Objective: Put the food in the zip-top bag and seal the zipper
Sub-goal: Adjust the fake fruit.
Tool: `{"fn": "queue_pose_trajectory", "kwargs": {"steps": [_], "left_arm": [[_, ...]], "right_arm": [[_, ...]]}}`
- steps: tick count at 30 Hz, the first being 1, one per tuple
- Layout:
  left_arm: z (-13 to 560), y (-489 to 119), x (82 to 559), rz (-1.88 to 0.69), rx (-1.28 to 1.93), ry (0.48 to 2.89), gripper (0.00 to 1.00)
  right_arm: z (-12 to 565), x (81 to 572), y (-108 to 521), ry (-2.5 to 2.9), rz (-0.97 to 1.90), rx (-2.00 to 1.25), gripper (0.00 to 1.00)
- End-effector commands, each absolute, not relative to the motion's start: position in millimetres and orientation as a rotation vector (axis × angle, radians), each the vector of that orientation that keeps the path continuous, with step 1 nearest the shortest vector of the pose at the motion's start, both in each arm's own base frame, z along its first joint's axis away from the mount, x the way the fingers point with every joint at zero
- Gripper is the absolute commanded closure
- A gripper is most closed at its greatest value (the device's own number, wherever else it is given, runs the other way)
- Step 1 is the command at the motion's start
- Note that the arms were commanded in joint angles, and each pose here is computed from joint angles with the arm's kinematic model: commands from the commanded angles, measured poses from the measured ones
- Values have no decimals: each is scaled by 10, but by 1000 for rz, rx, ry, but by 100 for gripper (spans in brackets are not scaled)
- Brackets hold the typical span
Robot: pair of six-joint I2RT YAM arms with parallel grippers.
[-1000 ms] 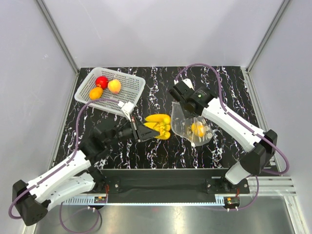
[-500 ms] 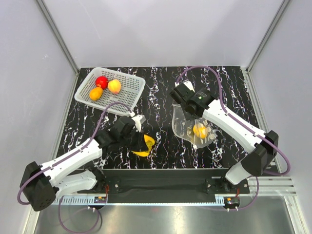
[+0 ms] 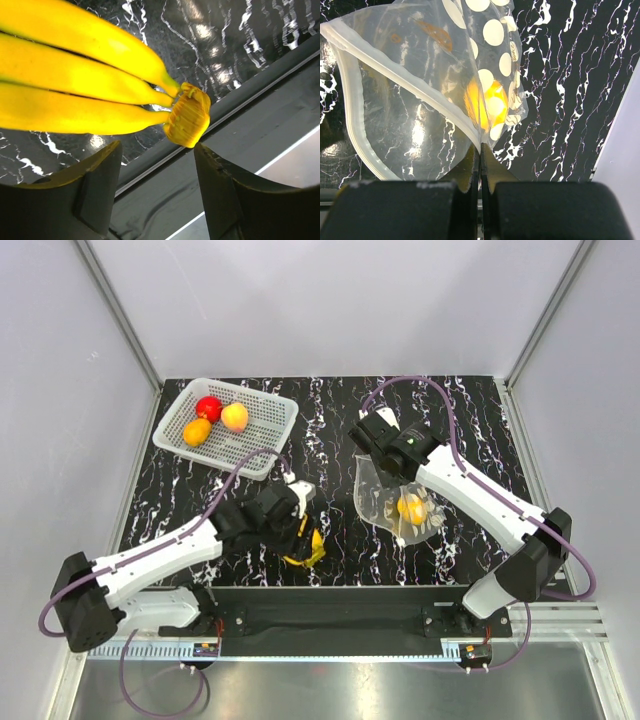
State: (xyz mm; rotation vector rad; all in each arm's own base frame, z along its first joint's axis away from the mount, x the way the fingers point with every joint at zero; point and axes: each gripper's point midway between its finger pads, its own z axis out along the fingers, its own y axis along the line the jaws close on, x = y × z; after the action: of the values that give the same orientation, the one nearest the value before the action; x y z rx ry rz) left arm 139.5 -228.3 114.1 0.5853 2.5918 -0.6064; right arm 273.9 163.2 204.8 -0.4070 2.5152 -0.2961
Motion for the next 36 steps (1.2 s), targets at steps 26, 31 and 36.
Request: {"fn": "queue_pose_trajectory", "kwargs": {"steps": [26, 31, 36], "left_arm": [[997, -2526, 1648, -49, 824, 2470, 10], [927, -2570, 1789, 68, 826, 2446, 11], [711, -2555, 1818, 175, 850, 2482, 38]], "right_arm": [[2181, 2674, 1643, 2485, -214, -408, 100], [2175, 2666, 1650, 2491, -209, -410, 100], [2222, 2662, 1623, 2479, -215, -410, 100]]}}
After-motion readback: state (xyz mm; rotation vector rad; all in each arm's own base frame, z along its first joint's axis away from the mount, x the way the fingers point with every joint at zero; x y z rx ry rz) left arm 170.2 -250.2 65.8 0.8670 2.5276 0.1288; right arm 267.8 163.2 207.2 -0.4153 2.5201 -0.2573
